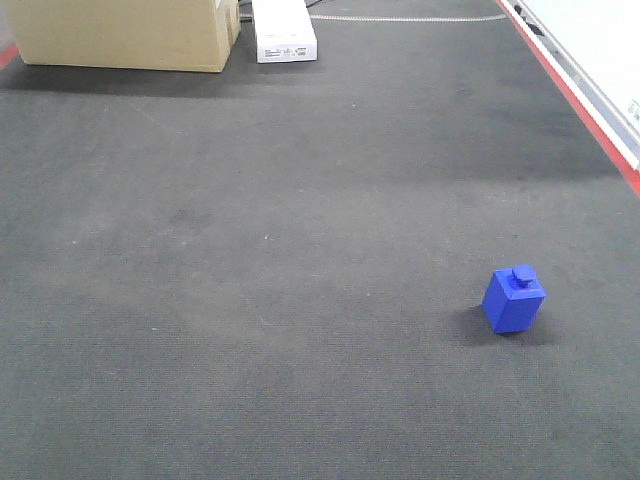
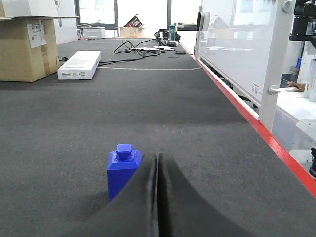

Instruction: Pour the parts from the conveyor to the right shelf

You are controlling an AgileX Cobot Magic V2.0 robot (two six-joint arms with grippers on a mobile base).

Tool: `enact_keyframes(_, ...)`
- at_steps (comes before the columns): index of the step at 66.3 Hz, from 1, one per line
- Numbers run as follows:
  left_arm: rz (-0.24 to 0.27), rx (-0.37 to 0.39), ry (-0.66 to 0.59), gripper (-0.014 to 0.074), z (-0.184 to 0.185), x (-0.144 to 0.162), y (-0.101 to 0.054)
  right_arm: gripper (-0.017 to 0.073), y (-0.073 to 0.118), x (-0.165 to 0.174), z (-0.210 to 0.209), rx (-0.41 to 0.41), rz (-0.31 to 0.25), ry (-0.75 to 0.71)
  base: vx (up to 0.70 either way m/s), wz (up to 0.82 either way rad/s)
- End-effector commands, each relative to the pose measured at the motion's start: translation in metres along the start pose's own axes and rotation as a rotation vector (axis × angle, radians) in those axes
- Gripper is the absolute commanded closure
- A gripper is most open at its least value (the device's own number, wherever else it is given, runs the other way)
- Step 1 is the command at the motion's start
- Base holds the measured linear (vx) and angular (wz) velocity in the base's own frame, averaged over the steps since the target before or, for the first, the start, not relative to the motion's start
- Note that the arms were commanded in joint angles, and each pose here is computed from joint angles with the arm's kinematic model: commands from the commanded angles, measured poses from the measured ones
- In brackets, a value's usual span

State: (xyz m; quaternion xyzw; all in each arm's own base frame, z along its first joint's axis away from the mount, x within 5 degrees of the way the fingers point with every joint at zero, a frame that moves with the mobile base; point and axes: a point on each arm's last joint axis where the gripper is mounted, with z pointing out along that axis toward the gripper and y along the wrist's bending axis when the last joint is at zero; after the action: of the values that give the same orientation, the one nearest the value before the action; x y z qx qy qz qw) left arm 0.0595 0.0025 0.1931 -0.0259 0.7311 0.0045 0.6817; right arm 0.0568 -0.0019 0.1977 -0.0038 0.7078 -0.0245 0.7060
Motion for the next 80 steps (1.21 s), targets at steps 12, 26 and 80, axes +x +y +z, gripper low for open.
enact_keyframes(12, -0.016, 0.009, -0.081, 0.0599, 0.0, -0.013, -0.001, 0.0568, 0.0, -0.01, -0.002, -0.002, -0.015, -0.096, 0.0, 0.0)
enact_keyframes(26, -0.016, 0.009, -0.081, 0.0599, 0.0, -0.013, -0.001, 0.0568, 0.0, -0.01, -0.002, -0.002, -0.015, -0.096, 0.0, 0.0)
enact_keyframes(80, -0.016, 0.009, -0.081, 0.0599, 0.0, -0.013, -0.001, 0.0568, 0.001, -0.032, -0.006, -0.01, -0.015, -0.325, 0.0, 0.0)
